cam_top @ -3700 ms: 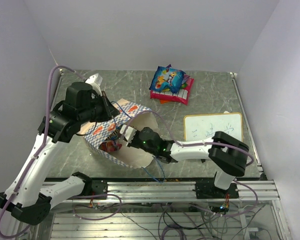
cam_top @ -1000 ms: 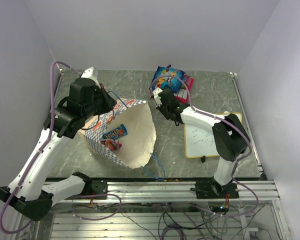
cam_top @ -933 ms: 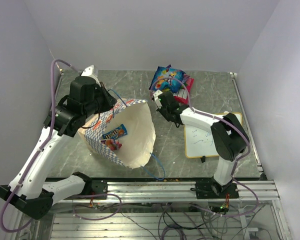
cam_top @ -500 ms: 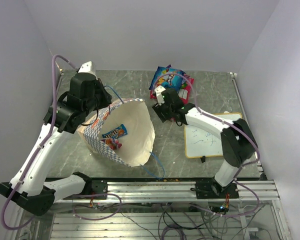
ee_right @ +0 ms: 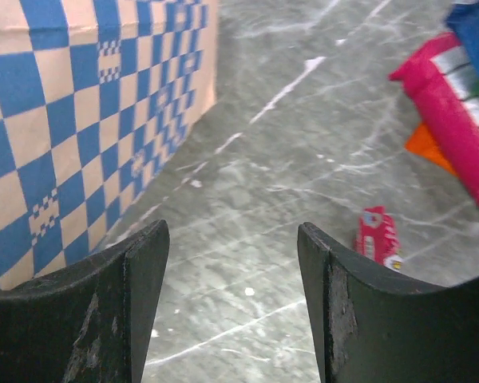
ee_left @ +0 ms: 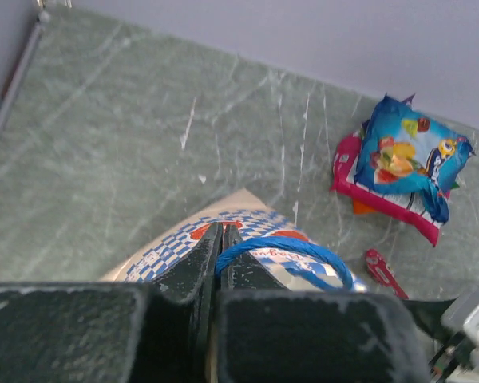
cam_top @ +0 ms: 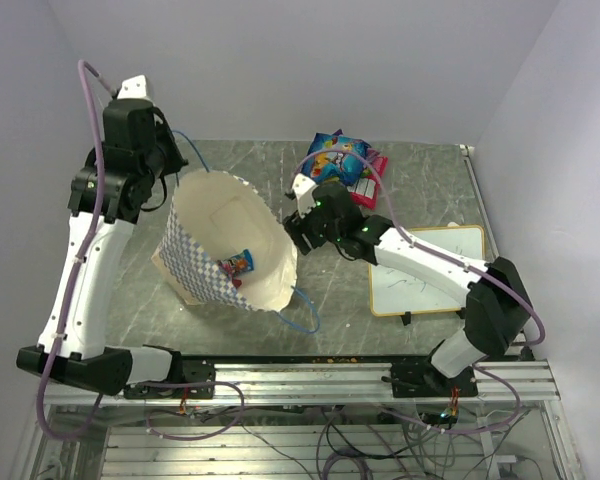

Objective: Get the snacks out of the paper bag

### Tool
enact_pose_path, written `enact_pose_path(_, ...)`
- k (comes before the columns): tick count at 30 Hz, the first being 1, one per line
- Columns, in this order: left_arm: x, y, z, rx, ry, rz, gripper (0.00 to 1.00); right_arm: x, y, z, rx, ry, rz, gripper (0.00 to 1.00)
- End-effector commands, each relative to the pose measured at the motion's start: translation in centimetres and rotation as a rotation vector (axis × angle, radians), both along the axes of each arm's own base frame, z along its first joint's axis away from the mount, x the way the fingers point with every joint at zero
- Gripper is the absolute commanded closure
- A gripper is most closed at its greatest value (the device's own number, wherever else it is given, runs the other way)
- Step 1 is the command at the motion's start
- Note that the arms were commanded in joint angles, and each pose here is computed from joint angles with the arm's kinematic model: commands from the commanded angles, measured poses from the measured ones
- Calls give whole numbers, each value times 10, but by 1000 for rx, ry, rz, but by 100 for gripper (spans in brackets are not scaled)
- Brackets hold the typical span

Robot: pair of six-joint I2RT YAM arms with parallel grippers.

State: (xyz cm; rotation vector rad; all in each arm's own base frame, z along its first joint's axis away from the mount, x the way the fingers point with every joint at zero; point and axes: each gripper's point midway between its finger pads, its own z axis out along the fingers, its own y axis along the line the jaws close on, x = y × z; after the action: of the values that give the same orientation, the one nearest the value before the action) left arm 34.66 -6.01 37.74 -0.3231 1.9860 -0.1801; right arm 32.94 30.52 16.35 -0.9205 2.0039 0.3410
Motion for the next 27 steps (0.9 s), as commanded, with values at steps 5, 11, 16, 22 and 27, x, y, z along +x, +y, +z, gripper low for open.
enact_pose_path(5,18,-10,64,149,-167,-181,93,-40,63,-16,35,59,178,35)
enact_pose_path(11,17,-44,79,145,-237,-350,93,-64,89,-28,34,86,281,35)
enact_pose_path(16,6,-72,65,51,-207,-457,93,-62,87,-29,47,70,255,34)
enact_pose_path(22,-28,-71,-11,-114,-63,-399,93,-42,61,-32,-21,18,149,34)
enact_pose_path(27,-54,-81,-42,-224,28,-423,93,-26,23,-26,-56,-16,51,33)
